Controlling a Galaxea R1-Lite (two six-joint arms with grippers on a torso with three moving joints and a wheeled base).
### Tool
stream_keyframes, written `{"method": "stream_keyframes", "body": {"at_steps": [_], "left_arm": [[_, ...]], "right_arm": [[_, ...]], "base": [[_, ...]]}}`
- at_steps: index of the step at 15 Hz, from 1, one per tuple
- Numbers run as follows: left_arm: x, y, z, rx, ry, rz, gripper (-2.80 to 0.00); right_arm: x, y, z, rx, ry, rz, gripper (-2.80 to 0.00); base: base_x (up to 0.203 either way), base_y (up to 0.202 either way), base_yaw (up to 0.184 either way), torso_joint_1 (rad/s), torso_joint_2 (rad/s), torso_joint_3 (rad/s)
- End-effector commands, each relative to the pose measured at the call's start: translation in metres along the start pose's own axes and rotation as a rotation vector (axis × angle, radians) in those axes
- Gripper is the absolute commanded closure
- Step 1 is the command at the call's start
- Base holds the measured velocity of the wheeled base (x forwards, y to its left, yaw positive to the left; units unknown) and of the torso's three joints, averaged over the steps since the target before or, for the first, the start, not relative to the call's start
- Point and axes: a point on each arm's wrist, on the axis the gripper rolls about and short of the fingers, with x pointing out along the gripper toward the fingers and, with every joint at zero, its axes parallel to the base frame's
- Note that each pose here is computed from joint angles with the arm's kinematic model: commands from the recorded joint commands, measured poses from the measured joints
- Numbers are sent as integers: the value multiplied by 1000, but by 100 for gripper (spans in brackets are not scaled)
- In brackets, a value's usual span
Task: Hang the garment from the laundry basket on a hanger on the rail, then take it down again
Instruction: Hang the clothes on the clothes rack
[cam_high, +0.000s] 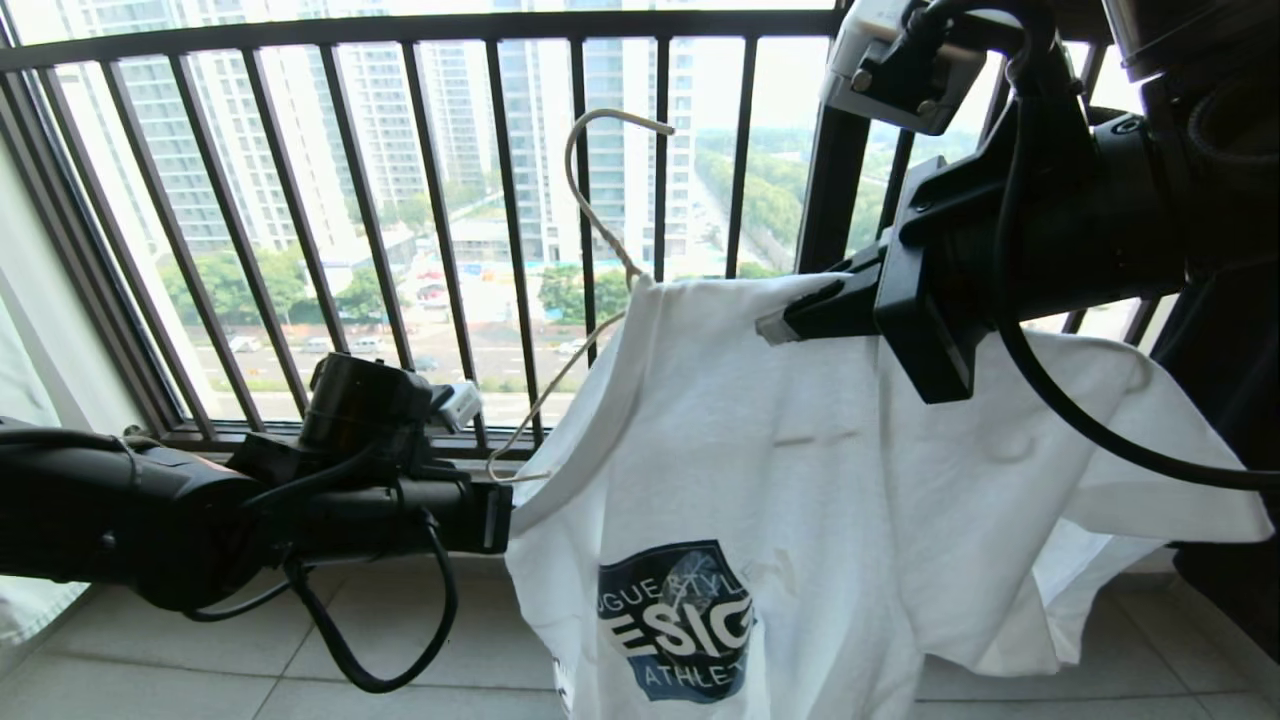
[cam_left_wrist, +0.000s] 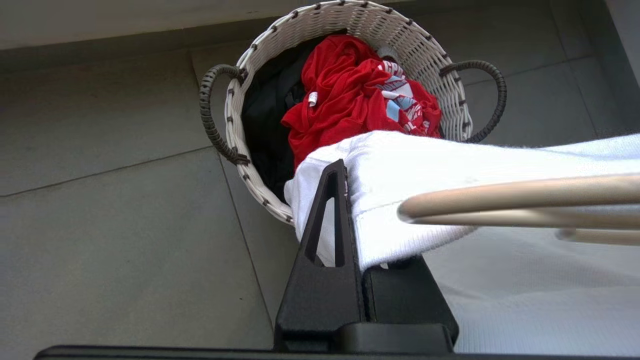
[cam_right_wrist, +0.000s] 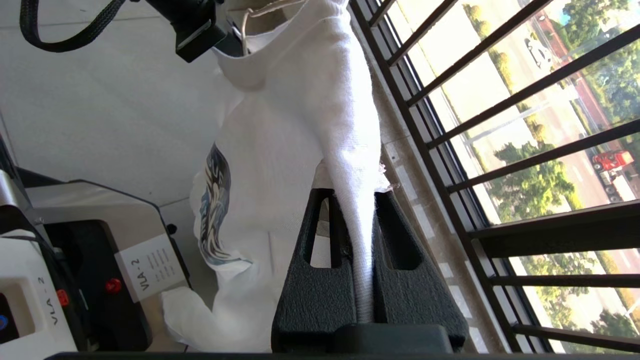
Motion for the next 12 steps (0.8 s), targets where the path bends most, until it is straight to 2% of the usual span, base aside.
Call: {"method": "stream_keyframes", "body": {"at_steps": [1, 7, 9, 12], "left_arm": [[-1, 8, 5, -16, -19, 19, 0], [-10, 31, 20, -50, -77, 76, 0], [-18, 30, 23, -39, -105, 76, 0], [-52, 15, 35, -7, -207, 49, 0]], "right_arm": [[-5, -1, -1, 1, -2, -7, 0], [-5, -1, -13, 12, 43, -3, 0], [4, 1, -20, 14, 76, 15, 0], [25, 2, -26, 23, 113, 46, 0]], "base": [[0, 0, 0, 0, 0, 0], [0, 0, 0, 0, 0, 0], [0, 0, 0, 0, 0, 0], [0, 0, 0, 0, 0, 0]]}}
